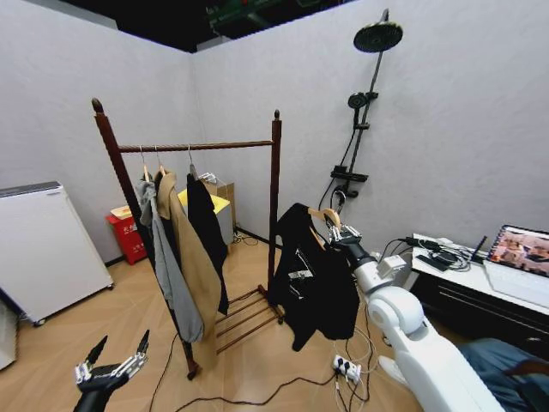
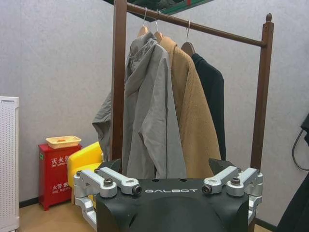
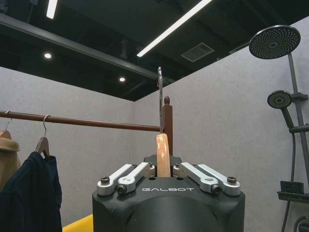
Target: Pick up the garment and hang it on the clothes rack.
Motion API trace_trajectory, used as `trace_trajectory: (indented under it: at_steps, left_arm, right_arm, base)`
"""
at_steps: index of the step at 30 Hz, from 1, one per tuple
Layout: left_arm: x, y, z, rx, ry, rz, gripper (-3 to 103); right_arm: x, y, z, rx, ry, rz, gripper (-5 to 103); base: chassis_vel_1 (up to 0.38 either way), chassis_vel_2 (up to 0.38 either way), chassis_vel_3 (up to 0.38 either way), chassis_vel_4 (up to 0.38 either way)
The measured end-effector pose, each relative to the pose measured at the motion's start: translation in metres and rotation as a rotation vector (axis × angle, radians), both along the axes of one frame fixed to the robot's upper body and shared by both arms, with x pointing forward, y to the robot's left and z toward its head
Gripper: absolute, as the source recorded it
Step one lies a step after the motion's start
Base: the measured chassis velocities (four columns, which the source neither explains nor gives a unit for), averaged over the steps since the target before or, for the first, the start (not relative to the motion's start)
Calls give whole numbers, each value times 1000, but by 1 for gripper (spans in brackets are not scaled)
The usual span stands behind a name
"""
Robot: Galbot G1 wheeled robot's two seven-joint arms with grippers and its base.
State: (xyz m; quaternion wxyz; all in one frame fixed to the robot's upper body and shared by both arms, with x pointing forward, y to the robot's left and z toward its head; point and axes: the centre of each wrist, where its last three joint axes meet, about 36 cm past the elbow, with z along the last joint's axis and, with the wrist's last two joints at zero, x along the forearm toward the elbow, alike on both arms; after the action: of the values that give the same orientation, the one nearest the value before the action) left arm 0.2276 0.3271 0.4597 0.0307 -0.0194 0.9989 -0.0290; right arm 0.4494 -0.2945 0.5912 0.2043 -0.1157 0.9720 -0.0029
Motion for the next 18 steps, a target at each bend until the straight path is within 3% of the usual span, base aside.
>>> trace_trajectory:
  at_steps: [8, 18]
  left_arm:
    - [0, 0, 0, 0, 0, 0, 100]
    - [0, 0, 0, 0, 0, 0, 100]
  right_arm:
    - [-6, 2, 7, -5, -6, 47, 10]
    - [-15, 4, 21, 1, -28, 109, 10]
  base:
    - [-178, 171, 188, -179]
    - [-272, 273, 261, -290]
